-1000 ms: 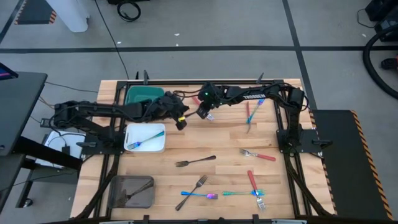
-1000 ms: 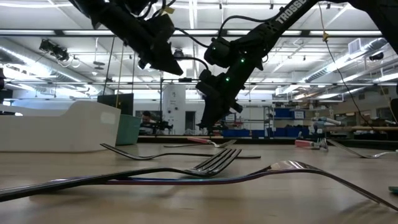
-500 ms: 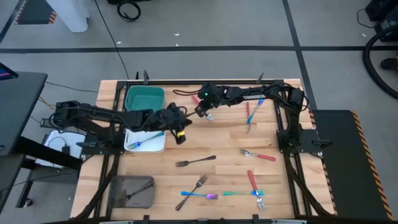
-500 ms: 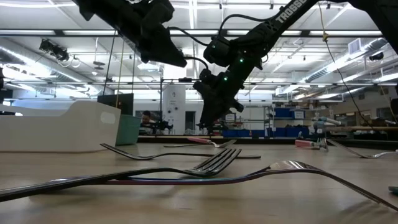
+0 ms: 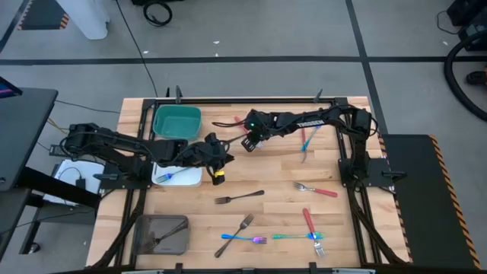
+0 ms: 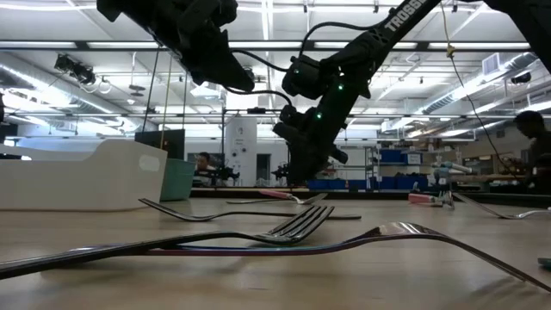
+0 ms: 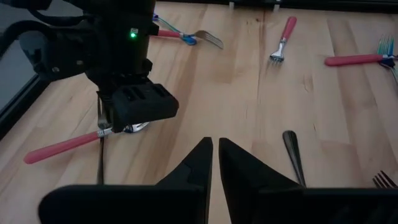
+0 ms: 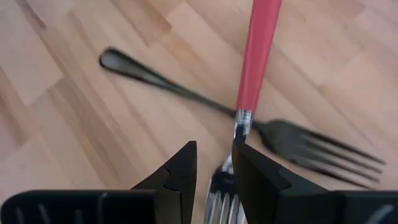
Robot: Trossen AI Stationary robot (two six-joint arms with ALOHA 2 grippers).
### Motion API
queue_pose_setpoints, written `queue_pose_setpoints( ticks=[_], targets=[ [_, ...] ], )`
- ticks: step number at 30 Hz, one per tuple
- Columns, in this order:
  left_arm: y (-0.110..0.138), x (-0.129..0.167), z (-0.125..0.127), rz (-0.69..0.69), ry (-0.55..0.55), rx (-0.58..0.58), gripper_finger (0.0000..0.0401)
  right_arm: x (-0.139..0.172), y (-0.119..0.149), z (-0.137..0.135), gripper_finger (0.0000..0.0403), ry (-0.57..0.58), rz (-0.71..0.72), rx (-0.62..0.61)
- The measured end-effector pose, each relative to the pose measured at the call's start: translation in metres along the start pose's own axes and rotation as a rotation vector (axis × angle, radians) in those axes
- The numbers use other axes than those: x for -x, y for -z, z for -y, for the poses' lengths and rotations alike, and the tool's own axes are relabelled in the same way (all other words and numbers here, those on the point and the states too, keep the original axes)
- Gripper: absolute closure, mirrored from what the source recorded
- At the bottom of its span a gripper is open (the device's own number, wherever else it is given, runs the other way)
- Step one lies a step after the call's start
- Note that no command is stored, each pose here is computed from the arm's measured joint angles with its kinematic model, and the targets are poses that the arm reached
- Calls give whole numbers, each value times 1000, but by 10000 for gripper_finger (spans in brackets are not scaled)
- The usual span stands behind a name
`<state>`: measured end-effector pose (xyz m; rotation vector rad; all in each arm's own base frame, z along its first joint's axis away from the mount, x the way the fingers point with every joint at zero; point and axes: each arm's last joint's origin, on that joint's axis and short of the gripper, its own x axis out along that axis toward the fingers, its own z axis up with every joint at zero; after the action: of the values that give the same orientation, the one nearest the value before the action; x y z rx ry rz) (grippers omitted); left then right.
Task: Sort silverware by color (type)
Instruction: Put the pink fork into the green bin
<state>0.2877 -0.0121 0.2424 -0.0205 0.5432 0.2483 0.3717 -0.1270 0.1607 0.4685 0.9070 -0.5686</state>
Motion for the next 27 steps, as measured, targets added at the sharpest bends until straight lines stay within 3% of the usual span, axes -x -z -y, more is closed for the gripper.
queue_pose_setpoints(
  ticks=[4, 12, 19, 27],
  targets=[
    [0, 0, 0, 0, 0, -1, 362, 0, 0, -1, 293, 57, 26, 15],
    [0, 0, 0, 1, 0, -6, 362, 1, 1, -2, 293, 64, 26, 34],
    [0, 0, 0, -3, 0, -7, 362, -24, 11, -3, 293, 74, -15, 43],
    [1, 0, 0, -11, -2, -10, 362, -28, 11, -2, 293, 92, 2, 45]
  ],
)
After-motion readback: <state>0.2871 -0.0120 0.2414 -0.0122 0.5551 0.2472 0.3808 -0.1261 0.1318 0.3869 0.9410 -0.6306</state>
